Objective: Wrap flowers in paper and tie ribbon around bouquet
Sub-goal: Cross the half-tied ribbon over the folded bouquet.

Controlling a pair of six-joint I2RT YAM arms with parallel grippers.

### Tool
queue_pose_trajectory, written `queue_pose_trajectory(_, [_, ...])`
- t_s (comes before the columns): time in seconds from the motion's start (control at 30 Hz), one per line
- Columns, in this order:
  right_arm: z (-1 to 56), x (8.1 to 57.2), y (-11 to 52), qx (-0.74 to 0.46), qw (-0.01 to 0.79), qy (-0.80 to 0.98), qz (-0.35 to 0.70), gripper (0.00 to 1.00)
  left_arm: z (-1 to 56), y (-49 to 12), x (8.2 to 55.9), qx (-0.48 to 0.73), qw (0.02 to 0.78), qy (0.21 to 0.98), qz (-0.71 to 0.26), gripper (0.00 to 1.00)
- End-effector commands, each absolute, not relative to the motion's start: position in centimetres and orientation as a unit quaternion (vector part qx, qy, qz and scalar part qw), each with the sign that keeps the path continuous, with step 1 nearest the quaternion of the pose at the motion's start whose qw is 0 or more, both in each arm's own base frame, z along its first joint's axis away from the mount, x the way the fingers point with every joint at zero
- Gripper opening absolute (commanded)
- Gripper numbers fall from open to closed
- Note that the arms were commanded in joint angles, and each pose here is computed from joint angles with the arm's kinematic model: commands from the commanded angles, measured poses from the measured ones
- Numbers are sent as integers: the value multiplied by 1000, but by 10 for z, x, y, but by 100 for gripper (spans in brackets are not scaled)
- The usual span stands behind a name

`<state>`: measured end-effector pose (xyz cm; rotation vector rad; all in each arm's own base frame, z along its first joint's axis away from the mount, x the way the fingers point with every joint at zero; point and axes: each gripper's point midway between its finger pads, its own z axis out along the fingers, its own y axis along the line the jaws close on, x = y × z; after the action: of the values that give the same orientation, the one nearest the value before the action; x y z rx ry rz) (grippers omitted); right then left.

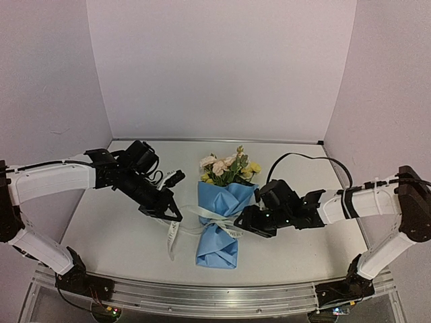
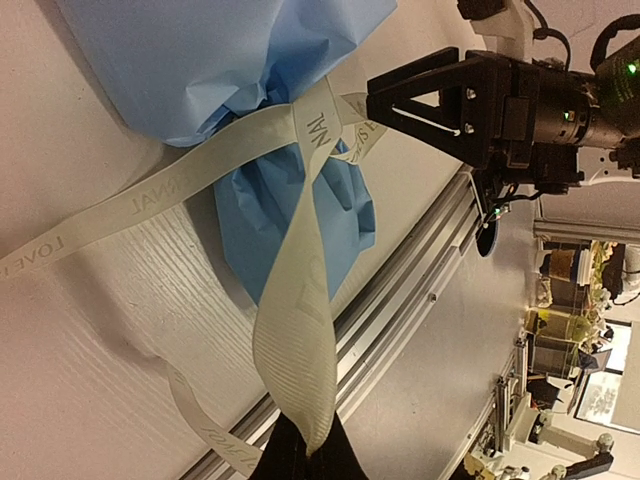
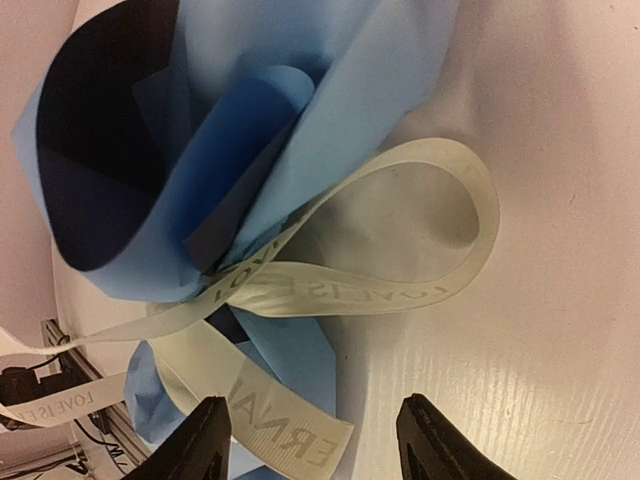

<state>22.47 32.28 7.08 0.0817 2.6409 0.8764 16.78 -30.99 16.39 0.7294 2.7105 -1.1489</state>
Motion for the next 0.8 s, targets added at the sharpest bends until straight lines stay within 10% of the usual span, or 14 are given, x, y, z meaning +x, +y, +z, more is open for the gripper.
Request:
queue_pose_trajectory(0.0, [74, 223, 325, 11, 194, 933, 303, 56, 186, -312, 178, 236, 82, 886, -392, 0])
queue_pose_trajectory(0.23, [77, 224, 336, 2, 191, 935, 300, 33, 188, -312, 175, 240, 62, 882, -400, 0])
queue_pose_trajectory(0.43, [84, 220, 329, -7, 200, 936, 288, 61, 185, -309, 173, 243, 49, 883, -398, 0])
queue_pose_trajectory(0.77, [66, 209, 332, -5, 188, 940, 286, 45, 186, -309, 175, 241, 46, 882, -403, 0])
